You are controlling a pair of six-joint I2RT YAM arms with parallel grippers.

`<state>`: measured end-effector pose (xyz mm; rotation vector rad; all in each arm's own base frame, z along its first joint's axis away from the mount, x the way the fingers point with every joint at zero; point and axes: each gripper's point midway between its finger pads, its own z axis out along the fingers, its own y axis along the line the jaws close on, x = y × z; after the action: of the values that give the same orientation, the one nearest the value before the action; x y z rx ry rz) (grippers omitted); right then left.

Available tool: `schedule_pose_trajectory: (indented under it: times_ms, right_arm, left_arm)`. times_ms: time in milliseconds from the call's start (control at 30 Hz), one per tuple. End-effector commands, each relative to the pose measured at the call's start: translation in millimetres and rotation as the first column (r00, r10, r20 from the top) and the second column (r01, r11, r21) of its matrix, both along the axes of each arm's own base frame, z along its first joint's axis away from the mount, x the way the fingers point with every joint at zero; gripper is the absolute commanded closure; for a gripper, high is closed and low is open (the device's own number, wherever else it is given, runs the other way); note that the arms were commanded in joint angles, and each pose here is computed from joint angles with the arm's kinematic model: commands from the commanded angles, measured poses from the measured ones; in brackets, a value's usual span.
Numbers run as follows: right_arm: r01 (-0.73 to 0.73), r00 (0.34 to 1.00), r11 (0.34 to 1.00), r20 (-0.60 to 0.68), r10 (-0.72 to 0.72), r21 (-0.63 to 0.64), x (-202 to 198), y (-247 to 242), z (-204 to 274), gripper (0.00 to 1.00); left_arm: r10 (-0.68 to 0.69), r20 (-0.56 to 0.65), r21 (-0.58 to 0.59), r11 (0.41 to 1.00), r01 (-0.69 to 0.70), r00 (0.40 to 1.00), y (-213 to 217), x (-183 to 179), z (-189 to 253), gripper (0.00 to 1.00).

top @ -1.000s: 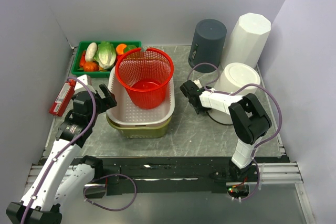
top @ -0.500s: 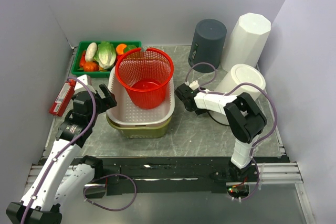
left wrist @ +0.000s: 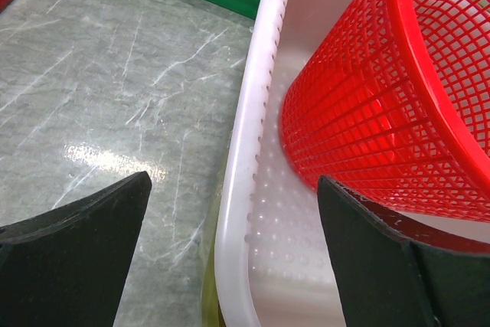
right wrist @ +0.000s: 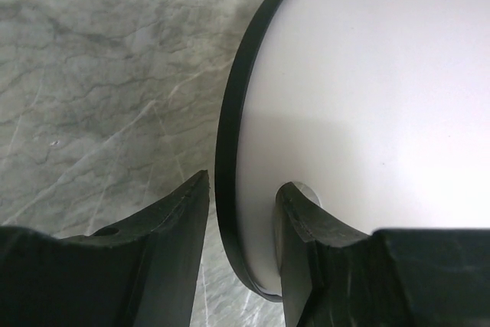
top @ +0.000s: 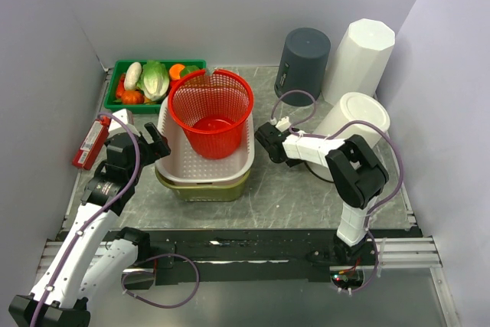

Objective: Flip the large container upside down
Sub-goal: Turn the container upside down at the center of the board.

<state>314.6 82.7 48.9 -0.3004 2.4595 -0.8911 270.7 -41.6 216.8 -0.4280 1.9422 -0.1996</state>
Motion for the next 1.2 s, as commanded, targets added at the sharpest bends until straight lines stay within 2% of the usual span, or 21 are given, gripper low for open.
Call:
schedule_pose_trajectory:
  times_ms: [0,133,267,367,467,533,667,800,900,1100,1167]
  right_arm:
    - [-0.071,0.996,0.997,-0.044,0.073,0.038,3.8,15.9,-5.4,0.55]
    - [-0.088,0.994,0.996,-0.071,0.086,-0.029,4.2,10.6,-5.5,0.56]
    - [-0.08,0.997,0.995,-0.007,0.079,-0.066,5.7,7.0,10.4,0.55]
    - [-0.114,0.993,0.993,0.028,0.115,-0.016,9.2,14.7,15.3,0.55]
    - [-0.122,0.992,0.992,-0.012,0.122,0.018,8.4,19.9,7.5,0.54]
    - [-0.078,0.997,0.996,-0.019,0.079,0.037,5.9,19.4,4.0,0.55]
    - [-0.046,0.997,0.992,0.061,0.039,0.12,7.1,25.3,9.2,0.57]
    - [0.012,0.991,0.997,0.134,-0.022,0.074,9.5,14.8,24.4,0.57]
    - [-0.015,0.985,0.994,0.171,-0.003,0.104,13.7,18.1,30.5,0.56]
    - [-0.057,0.991,0.992,0.125,0.043,0.112,17.3,25.7,22.5,0.56]
    - [-0.114,0.993,0.982,0.054,0.107,0.149,13.0,34.7,10.5,0.57]
  left_arm:
    - [-0.013,0.044,-0.012,1.0,0.013,0.999,-2.9,4.9,12.2,0.04]
    - [-0.01,0.049,-0.012,1.0,0.011,0.999,-2.2,4.4,13.4,0.04]
    - [-0.007,0.051,-0.012,1.0,0.007,0.999,-1.8,4.0,13.6,0.04]
    - [-0.01,0.049,-0.012,1.0,0.011,0.999,-2.3,4.2,13.1,0.04]
    - [-0.011,0.043,-0.009,1.0,0.011,0.999,-2.2,4.4,12.0,0.04]
    - [-0.008,0.046,-0.012,1.0,0.009,0.999,-2.0,4.4,13.1,0.04]
    - [-0.004,0.053,-0.012,1.0,0.004,0.999,-0.9,3.6,14.1,0.04]
    - [-0.006,0.053,-0.011,1.0,0.006,0.999,-1.1,3.6,14.0,0.04]
    - [-0.005,0.051,-0.012,1.0,0.006,0.999,-1.3,4.0,14.0,0.04]
    - [-0.005,0.051,-0.012,1.0,0.006,0.999,-1.3,3.8,13.7,0.04]
    - [-0.007,0.052,-0.012,1.0,0.008,0.999,-1.4,3.5,14.0,0.04]
